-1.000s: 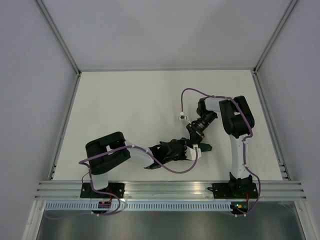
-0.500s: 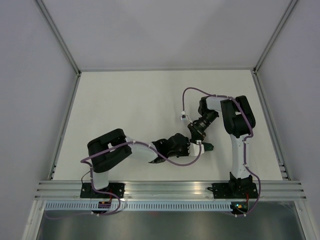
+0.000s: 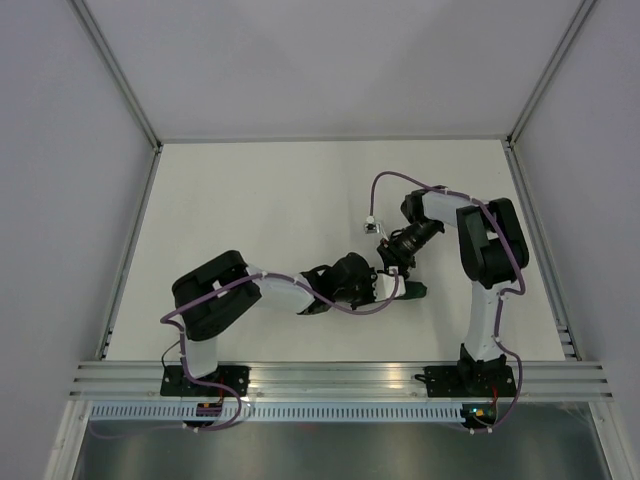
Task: Fold the napkin, place the utensils inside, and roll it up
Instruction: Roll the napkin at the center of the board, then adjust the napkin at the center of the board.
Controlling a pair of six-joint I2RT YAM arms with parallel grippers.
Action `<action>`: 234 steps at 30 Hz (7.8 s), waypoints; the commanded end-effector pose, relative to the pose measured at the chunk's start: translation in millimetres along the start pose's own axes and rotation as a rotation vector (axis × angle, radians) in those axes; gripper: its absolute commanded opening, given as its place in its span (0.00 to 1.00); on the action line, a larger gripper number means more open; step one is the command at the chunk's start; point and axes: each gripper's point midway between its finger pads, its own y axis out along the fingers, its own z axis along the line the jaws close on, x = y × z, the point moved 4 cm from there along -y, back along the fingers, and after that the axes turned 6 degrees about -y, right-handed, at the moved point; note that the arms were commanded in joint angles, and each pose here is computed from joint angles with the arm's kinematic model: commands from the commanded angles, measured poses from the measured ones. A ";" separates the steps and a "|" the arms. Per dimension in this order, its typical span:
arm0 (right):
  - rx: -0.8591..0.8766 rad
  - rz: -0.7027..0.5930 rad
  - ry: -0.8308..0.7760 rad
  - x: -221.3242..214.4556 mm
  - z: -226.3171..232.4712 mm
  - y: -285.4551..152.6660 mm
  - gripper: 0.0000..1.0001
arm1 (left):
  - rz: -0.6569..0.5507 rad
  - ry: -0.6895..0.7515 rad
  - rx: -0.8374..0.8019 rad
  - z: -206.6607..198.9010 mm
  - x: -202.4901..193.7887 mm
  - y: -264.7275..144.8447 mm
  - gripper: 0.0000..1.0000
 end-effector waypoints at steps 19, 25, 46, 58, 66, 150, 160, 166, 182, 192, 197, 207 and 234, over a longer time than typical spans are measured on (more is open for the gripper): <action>-0.623 -0.387 -0.254 32.5 -13.6 -94.9 0.65 | 0.098 -0.468 -0.342 16.9 -18.3 -4.1 0.20; -0.789 -0.440 -0.417 20.8 10.3 -101.8 0.67 | 0.178 -0.632 -0.492 19.5 -27.7 0.9 0.22; -0.799 -0.208 -0.805 -4.6 37.5 -9.7 0.72 | 0.209 -0.836 -0.721 37.3 -17.3 8.8 0.28; -0.792 -0.122 -0.851 -5.5 32.4 16.2 0.69 | 0.207 -0.854 -0.740 41.2 -12.8 11.9 0.29; -0.799 -0.102 -0.838 -5.9 23.8 18.9 0.60 | 0.201 -0.861 -0.771 38.2 -11.4 9.3 0.38; -0.613 -0.648 0.842 51.3 -178.3 -101.5 0.22 | -0.135 -1.059 -0.034 120.3 16.4 -144.0 0.58; -0.497 -0.728 0.899 56.7 -165.7 -95.9 0.27 | -0.135 -1.065 -0.055 115.9 17.4 -144.4 0.58; -0.456 -0.783 0.927 51.6 -158.0 -104.9 0.31 | -0.133 -1.070 -0.061 115.5 16.9 -141.2 0.58; -0.417 -0.785 0.914 55.8 -145.1 -107.9 0.38 | -0.320 -1.163 0.107 143.3 50.6 -47.5 0.58; -0.370 -0.832 0.926 59.3 -132.9 -109.6 0.38 | -0.341 -1.306 0.420 172.8 41.6 10.3 0.56; -0.360 -0.839 0.921 61.0 -129.4 -109.8 0.39 | -0.313 -1.332 0.481 180.0 34.3 35.8 0.56; -0.329 -0.842 0.921 57.3 -115.2 -105.6 0.38 | -0.288 -1.325 0.555 182.1 29.8 60.6 0.55; -0.350 -0.761 0.818 59.5 -102.6 -114.2 0.54 | -0.216 -1.286 0.554 184.4 30.2 80.2 0.55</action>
